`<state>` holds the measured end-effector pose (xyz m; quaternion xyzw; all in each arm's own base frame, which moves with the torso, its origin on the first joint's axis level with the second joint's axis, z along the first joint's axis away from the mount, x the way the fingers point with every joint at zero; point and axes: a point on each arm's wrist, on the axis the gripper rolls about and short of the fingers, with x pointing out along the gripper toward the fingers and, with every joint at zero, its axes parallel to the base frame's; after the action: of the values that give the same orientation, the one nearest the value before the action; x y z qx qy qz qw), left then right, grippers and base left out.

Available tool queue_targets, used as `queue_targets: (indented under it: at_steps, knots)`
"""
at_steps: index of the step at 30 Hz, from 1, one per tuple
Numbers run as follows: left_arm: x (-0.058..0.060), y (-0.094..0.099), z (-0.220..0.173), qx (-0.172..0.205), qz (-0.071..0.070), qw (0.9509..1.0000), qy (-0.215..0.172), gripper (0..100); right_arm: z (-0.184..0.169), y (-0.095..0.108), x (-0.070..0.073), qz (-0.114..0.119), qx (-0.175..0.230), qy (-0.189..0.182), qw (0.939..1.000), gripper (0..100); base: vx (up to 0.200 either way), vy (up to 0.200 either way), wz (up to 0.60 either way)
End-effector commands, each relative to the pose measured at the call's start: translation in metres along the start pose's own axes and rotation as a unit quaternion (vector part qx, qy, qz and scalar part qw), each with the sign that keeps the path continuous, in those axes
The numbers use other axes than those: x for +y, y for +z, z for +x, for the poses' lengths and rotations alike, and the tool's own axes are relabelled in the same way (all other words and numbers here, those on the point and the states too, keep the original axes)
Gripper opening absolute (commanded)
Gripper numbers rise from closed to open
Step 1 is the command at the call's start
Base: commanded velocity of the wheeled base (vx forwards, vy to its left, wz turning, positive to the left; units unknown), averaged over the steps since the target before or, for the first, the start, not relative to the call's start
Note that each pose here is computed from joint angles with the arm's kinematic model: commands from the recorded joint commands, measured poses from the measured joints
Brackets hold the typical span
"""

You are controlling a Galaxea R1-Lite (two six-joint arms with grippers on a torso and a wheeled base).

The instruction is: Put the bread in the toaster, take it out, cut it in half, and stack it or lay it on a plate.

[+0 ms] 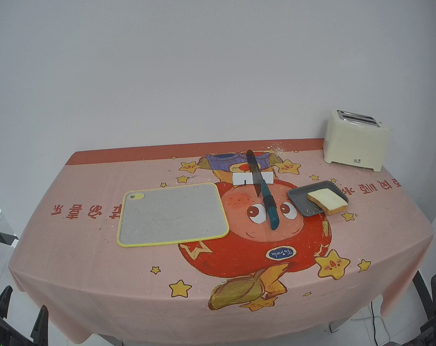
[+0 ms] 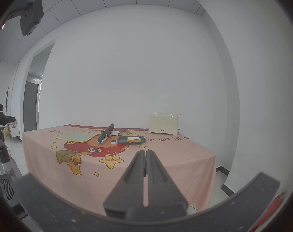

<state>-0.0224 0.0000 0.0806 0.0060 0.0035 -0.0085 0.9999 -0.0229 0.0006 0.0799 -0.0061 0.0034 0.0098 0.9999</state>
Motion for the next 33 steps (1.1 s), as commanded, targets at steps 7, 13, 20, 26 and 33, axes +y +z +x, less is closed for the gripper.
queue_targets:
  at_steps: [7, 13, 20, 26, 33]
  knots:
    - [0.000, -0.005, 0.001, 0.009, 0.000, 1.0000, 0.000, 100, 0.000, -0.004, 0.000, -0.003, -0.001, 0.000, 1.0000, 100, 0.000, 0.000, 0.00]
    - [0.000, -0.005, 0.001, 0.009, 0.000, 1.0000, 0.000, 100, 0.000, -0.003, 0.000, -0.004, -0.004, 0.005, 1.0000, 100, 0.000, 0.000, 0.00]
    - [0.000, -0.005, 0.001, 0.009, 0.000, 1.0000, 0.000, 100, 0.008, 0.093, 0.001, 0.036, -0.066, 0.036, 0.9965, 100, 0.000, 0.000, 0.00]
    - [0.000, -0.005, 0.001, 0.009, 0.000, 1.0000, 0.000, 100, 0.048, 0.089, 0.002, 0.094, 0.059, 0.099, 0.9888, 100, 0.000, 0.000, 0.00]
    - [0.000, -0.005, 0.001, 0.009, 0.000, 1.0000, 0.000, 100, 0.092, 0.085, 0.006, 0.295, 0.200, 0.101, 0.9289, 100, 0.000, 0.000, 0.00]
